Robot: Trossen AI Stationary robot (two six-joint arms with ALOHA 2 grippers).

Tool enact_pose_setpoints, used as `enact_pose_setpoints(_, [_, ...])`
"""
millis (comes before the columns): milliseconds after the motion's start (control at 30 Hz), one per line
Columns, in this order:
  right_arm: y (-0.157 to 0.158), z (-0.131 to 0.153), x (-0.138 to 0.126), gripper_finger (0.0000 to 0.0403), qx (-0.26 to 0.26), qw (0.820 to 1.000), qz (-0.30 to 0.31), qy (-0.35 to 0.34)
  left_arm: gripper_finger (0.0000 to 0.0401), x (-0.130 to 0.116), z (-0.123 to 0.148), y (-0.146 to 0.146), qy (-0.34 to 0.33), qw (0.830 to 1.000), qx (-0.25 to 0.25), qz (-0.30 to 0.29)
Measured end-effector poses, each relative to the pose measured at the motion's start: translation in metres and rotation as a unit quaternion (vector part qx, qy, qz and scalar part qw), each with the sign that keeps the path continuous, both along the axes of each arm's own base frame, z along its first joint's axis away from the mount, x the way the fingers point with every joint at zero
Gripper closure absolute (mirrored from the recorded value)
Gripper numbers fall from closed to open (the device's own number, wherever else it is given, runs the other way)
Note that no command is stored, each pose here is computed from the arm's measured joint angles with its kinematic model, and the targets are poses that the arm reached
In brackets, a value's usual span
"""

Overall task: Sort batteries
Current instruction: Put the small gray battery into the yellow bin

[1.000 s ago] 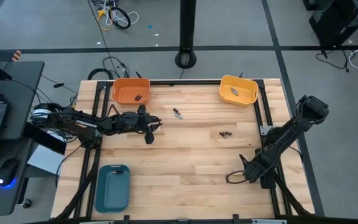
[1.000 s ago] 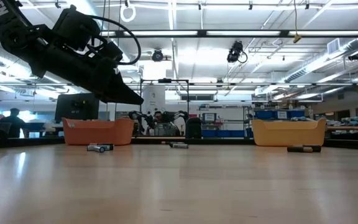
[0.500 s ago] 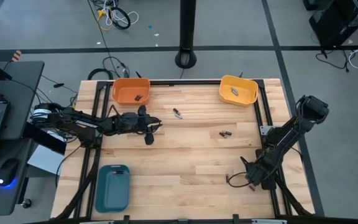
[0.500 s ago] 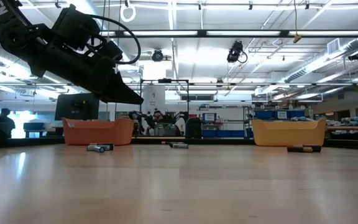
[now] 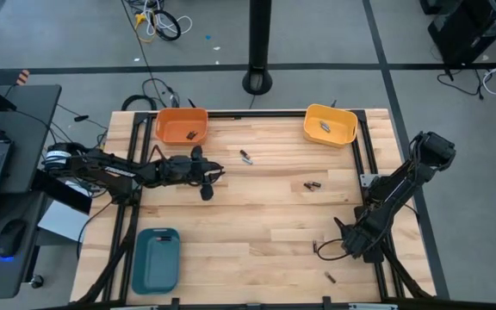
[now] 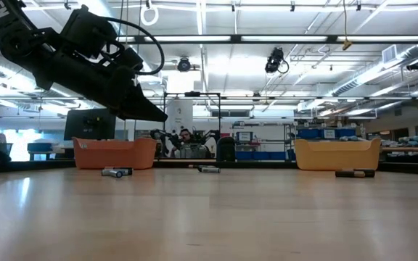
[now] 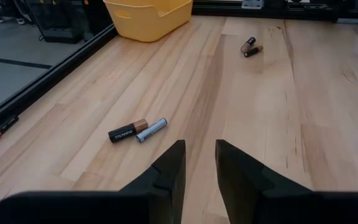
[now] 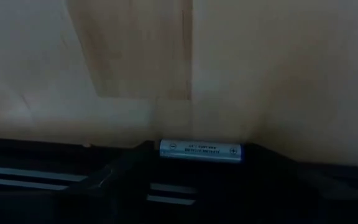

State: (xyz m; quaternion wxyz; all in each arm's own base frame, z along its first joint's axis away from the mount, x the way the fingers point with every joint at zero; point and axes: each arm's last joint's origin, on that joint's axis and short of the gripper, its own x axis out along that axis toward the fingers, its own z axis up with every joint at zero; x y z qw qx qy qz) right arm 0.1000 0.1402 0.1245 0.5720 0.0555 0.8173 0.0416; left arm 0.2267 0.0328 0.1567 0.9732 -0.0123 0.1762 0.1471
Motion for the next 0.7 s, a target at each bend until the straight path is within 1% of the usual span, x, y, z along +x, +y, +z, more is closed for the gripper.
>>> enact_pose_setpoints(367, [-0.0022,-0.0012,-0.001,0.019,-0.007,1.0,0.006,-0.002,0.0307,0.0,0.0,0.0,0.0,1.0,0.0,0.0])
enact_pose_setpoints(700, [-0.0017,0.0034,0.0051,0.0193,-0.009,1.0,0.007,-0.009,0.0307,0.0,0.0,0.0,0.0,1.0,0.0,0.0])
